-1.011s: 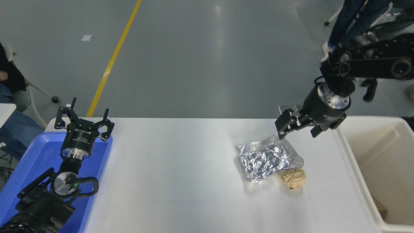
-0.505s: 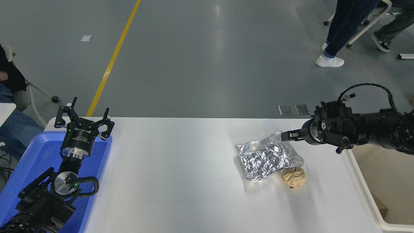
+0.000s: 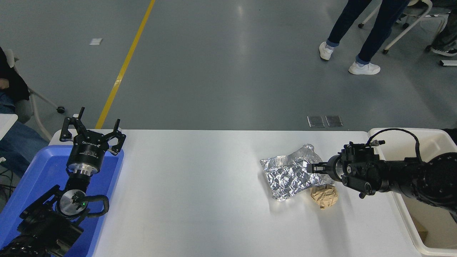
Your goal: Pick up foil plate and place in dustbin
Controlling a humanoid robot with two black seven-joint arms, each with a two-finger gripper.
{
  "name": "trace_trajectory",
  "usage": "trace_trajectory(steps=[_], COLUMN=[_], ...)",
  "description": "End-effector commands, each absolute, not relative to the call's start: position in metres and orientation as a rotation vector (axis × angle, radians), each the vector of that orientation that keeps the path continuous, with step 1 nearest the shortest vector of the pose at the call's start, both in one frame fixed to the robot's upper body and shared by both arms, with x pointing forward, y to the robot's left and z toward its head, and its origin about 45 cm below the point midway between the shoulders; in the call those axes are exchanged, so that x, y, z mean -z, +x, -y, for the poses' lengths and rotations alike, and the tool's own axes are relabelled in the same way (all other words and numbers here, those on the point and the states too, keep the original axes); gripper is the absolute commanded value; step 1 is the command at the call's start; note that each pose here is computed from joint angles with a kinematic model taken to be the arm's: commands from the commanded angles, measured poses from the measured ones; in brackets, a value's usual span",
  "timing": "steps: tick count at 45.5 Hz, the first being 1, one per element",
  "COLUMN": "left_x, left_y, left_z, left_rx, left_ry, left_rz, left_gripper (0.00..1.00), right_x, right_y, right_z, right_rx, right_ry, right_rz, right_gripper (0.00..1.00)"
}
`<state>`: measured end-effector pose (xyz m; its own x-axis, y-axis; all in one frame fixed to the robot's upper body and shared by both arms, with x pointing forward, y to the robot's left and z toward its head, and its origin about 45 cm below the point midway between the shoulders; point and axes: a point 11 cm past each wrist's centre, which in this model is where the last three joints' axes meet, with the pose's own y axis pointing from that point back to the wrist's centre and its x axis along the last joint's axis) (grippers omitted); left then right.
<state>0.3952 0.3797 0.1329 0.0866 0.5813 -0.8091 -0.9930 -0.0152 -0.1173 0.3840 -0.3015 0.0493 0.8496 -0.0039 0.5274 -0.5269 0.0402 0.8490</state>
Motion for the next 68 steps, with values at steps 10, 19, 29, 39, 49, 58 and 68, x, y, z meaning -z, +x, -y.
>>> trace_trajectory(steps=[10,19,29,39,49,58,68], left_x=[-0.1327,-0.1331,-0.1325,-0.1332,-0.1332,-0.1332,-0.1326], left_y=[0.3952,0.3951,0.3951,0.3956,0.3956,0.3956,0.3951], left_z=[-0.3793,-0.3801,-0.379,-0.3786,-0.3786,-0.3787,-0.3788], left_rx=[-1.397,-1.399,-1.397,-1.393,-1.393,-1.393,-1.395], left_ry=[-0.826,-0.826,-0.824,-0.824,-0.824,-0.824,-0.823], left_rz=[-0.648,-0.646,-0.649,-0.647,-0.647,-0.647,-0.648], left_gripper=[1.0,1.0,1.0,1.0,1.0,1.0,1.0], right_x=[-0.096,-0.19,-0.301,-0.397,-0.457,-0.457,-0.45], right_y=[0.414,0.425,0.394,0.37,0.357,0.355,0.343], right_z=[0.294,0.311,0.312,0.278,0.254,0.291,0.429], right_rx=[-0.462,-0.456,-0.366,-0.309,-0.342,-0.282,-0.219], right_ry=[1.525,1.513,1.544,1.617,1.647,1.604,1.389], right_rz=[0.486,0.431,0.366,0.326,0.275,0.331,0.472], right_gripper=[0.0,0.0,0.0,0.0,0.0,0.0,0.0])
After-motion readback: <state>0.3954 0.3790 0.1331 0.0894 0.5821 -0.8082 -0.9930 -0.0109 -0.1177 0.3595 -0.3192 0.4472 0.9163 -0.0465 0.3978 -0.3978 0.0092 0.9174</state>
